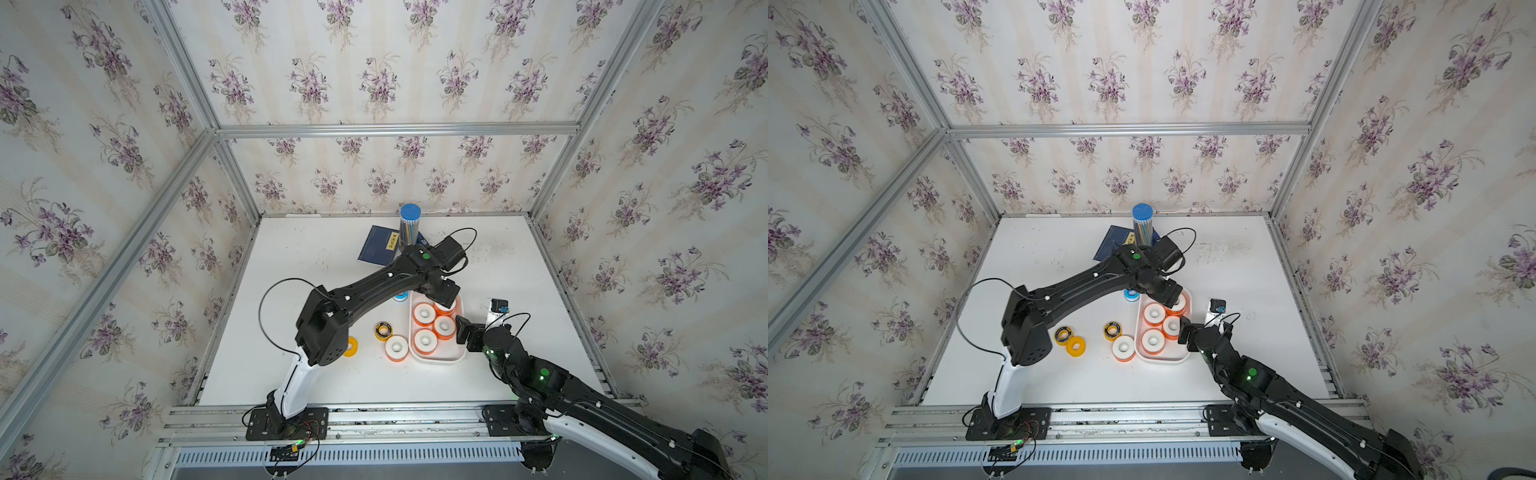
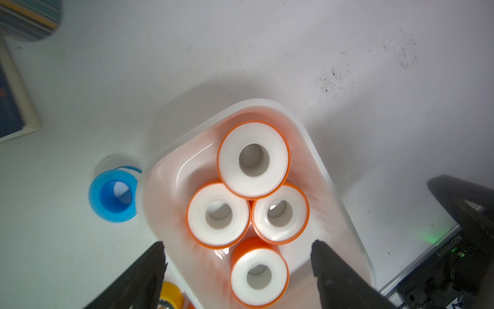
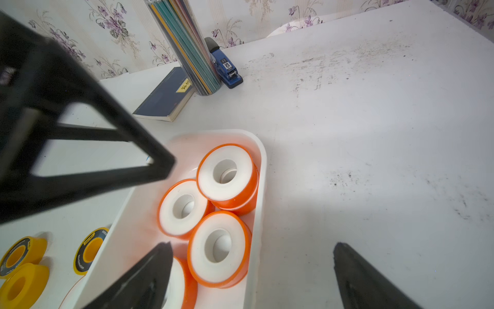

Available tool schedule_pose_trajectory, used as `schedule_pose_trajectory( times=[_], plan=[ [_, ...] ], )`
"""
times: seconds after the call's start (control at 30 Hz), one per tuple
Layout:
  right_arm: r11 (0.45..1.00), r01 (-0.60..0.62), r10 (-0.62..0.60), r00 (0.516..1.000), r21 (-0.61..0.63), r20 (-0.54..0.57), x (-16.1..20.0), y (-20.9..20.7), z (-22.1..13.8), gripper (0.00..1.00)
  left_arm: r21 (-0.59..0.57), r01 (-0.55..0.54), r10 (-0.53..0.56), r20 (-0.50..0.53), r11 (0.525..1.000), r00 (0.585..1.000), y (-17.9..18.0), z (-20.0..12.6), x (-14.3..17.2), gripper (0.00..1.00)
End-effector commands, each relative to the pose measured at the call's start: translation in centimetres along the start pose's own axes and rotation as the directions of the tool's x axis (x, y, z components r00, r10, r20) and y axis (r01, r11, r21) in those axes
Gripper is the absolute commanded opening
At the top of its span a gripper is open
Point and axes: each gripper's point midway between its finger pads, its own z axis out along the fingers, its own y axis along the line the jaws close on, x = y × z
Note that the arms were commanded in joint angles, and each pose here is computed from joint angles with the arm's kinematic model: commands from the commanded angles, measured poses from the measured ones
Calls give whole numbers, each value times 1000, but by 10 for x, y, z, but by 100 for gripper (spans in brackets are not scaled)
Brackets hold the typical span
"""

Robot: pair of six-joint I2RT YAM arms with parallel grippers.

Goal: Put the sealing tape into the storage box
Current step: Pick up the sealing tape at the center of the board.

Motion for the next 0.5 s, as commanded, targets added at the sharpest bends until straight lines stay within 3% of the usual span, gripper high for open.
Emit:
schedule_pose_trajectory(
  times=[0.0, 0.17, 0.33, 0.47],
  plan=[
    [999, 16, -16, 1000, -35, 7, -7, 10, -1, 98, -53, 12, -8, 59, 999, 998, 25, -37, 13, 84],
    [983, 46, -50, 999, -178, -19, -14, 38, -9, 98, -105, 63, -53, 91, 993, 994, 64, -82, 64, 83],
    [913, 128, -156, 987, -387, -42, -44, 94, -32, 96, -156, 134, -122, 89, 979, 989, 103, -114, 125, 82],
    [870, 177, -276, 948, -459, -157, -47, 133, -25, 95, -200, 193, -174, 106, 961, 979, 126, -146, 163, 81]
  ],
)
